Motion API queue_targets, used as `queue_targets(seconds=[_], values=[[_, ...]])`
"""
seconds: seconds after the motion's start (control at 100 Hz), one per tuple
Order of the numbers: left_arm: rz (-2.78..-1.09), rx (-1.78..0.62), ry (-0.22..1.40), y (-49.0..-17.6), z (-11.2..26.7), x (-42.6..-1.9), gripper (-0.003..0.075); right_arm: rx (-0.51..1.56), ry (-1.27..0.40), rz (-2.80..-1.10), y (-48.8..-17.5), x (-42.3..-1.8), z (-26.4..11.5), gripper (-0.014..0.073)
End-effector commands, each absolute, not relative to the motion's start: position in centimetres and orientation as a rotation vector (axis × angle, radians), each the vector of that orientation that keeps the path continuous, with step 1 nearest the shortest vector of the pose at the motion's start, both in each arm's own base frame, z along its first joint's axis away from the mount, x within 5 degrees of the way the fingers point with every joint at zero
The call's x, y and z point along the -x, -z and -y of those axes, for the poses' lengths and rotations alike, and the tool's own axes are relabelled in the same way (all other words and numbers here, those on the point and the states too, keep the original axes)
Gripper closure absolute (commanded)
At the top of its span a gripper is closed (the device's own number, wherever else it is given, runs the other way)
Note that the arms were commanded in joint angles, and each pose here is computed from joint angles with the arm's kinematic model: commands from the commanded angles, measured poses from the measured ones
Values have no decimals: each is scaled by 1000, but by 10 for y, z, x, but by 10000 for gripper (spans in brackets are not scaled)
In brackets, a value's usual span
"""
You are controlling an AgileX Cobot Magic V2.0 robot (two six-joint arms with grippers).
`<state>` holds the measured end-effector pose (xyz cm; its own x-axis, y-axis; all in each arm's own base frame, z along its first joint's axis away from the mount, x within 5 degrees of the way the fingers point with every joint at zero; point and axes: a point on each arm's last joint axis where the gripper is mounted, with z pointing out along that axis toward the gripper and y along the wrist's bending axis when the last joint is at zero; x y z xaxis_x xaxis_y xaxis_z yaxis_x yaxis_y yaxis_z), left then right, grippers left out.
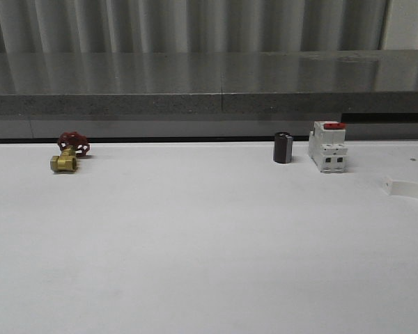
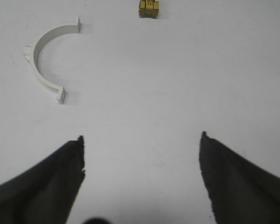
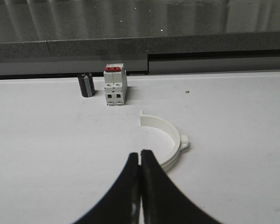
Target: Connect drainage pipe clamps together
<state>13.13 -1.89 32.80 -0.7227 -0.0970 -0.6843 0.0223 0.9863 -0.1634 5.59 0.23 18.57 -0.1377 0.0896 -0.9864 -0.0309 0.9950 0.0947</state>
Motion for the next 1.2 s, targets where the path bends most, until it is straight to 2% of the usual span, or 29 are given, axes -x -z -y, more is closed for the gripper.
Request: queue_targets(seconds=[0.0,0.2,0.39,0.81,1.04,1.19], values=[[-2272,63,226,-339,20,-139,92,-33,-98,-1587,-200,-55,-2,713],[-2331,105,171,-326,15,-176,94,-33,-98,-1587,-200,-55,-2,713],[-2454,160,29,-304,-19,-232,102,-33,-98,-1587,-200,-55,-2,713],[-2646,84,-9,-249,-78,-343,102,-33,-98,-1587,-200,-55,-2,713],[-2690,15,-14,-222,-89,-384,102,-33,-98,-1587,-200,-55,-2,713],[-2729,-24,-7,-205,-92,-396,102,-33,-98,-1587,-200,-55,-2,713]])
